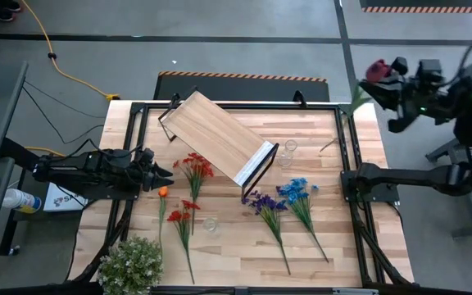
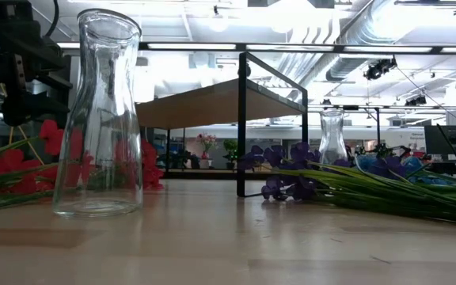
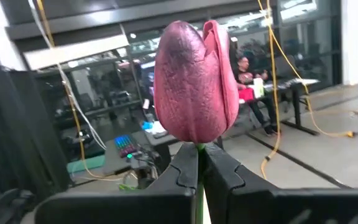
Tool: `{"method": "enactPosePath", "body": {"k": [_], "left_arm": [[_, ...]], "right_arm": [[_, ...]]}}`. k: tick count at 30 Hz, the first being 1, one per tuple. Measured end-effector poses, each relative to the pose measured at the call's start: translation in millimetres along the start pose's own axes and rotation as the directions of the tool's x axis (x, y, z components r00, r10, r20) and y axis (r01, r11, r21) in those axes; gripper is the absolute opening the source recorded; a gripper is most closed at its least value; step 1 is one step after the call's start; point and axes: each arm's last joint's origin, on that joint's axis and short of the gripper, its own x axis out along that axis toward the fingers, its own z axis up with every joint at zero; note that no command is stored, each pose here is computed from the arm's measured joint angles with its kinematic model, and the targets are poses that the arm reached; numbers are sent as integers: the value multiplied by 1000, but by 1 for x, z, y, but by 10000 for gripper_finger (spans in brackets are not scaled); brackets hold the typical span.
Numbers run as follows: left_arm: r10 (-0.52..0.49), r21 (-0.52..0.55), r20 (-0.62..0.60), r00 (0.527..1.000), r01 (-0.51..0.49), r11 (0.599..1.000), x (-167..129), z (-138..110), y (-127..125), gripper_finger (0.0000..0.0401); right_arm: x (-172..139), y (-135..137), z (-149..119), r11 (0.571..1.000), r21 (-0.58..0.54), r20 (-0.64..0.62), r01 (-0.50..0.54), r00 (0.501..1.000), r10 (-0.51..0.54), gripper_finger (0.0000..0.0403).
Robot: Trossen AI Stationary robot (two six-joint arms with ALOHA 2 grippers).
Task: Pick and place flowers into a vace then onto a shelf
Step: Put the dark red flower into the top transparent vase
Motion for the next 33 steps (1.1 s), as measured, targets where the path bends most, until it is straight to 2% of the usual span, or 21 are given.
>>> {"method": "enactPosePath", "body": {"k": [10, 18, 25, 33], "left_arm": [[0, 0, 0, 1000, 0, 1000, 0, 0, 0, 376], [0, 0, 0, 1000, 0, 1000, 0, 0, 0, 376], [0, 0, 0, 1000, 0, 1000, 0, 0, 0, 376], [0, 0, 0, 1000, 0, 1000, 0, 0, 0, 376]], "right_arm": [[-6, 3, 0, 1000, -7, 13, -14, 1000, 14, 0], [4, -3, -15, 999, -23, 42, -31, 999, 32, 0], [10, -12, -46, 998, -53, 110, -45, 993, 51, 0], [8, -26, -95, 999, -53, 158, 11, 987, -2, 0]]}}
